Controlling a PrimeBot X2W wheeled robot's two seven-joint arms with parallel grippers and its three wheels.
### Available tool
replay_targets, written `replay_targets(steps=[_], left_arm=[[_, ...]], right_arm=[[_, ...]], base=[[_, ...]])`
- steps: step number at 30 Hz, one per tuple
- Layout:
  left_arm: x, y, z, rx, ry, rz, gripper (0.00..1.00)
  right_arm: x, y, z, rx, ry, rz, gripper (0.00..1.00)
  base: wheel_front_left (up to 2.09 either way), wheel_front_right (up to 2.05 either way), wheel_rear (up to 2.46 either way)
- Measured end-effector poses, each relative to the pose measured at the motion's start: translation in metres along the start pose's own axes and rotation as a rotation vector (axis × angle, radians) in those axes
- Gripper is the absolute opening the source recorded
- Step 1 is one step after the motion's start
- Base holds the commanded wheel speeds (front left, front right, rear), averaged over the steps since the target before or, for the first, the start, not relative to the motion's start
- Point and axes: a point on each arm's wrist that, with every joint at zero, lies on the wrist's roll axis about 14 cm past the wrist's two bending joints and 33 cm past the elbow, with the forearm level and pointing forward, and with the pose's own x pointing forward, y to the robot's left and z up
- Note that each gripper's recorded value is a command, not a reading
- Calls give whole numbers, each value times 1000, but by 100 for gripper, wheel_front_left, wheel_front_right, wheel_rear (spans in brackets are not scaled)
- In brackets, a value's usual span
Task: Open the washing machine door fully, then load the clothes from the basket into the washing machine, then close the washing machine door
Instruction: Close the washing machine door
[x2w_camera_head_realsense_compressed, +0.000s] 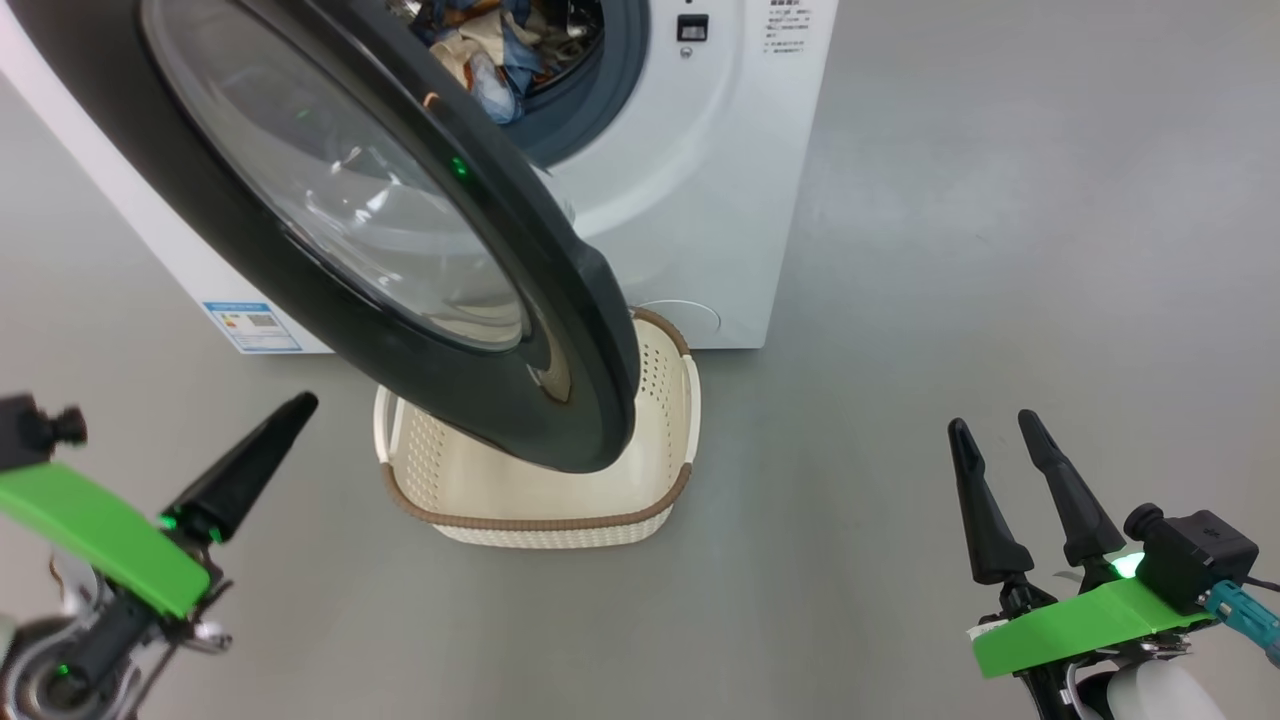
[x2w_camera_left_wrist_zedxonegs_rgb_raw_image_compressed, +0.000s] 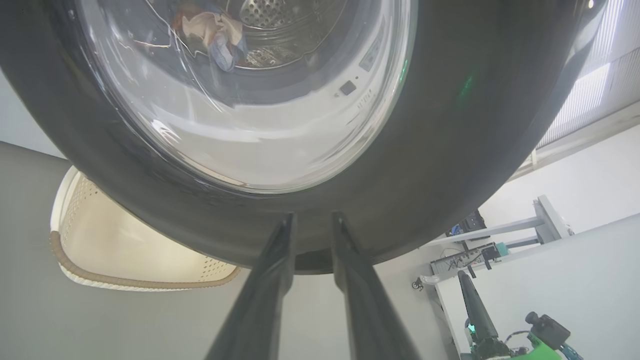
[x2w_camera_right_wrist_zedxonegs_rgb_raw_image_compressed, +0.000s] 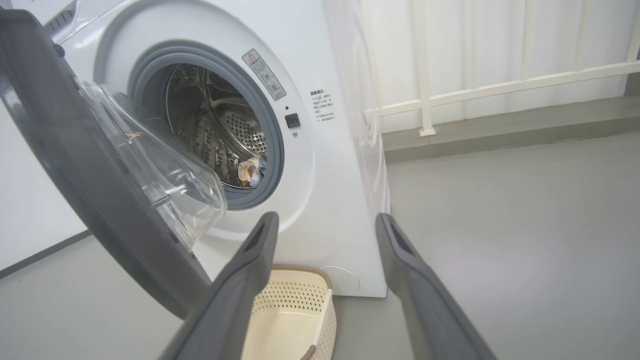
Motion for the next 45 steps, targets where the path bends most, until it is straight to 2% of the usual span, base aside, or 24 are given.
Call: replay_targets(steps=[3, 6, 8, 11, 16, 20, 31, 35, 40, 45], left_arm=[[-9, 11, -5, -23, -42, 34, 49], [-15, 20, -8, -37, -69, 61, 75], [-21, 29, -11, -52, -92, 91, 89], [-29, 41, -16, -69, -129, 132, 100], [-40, 59, -21, -90, -207, 196, 100], [-47, 71, -26, -66, -266, 245, 100], [-62, 94, -52, 96, -320, 352, 100], [-66, 95, -42, 189, -350, 371, 100], [-71, 87, -18, 373, -416, 388, 100], [-75, 72, -13, 537, -448, 392, 100]], right_arm=[[1, 2, 2, -1, -4, 8, 100], [1, 3, 2, -2, -4, 12, 100], [-2, 4, -1, -1, 4, 13, 100], [-2, 6, 0, -3, 3, 19, 100], [-3, 9, 2, -9, 0, 31, 100], [-5, 8, 2, -16, 2, 33, 100], [-10, 14, 1, -17, 9, 48, 100], [-14, 15, -4, -11, 26, 50, 100], [-14, 19, -4, -11, 26, 60, 100], [-14, 19, -4, -11, 27, 62, 100]], base=[[0, 0, 0], [0, 0, 0], [0, 0, 0], [0, 0, 0], [0, 0, 0], [0, 0, 0], [0, 0, 0], [0, 0, 0], [0, 0, 0], [0, 0, 0]])
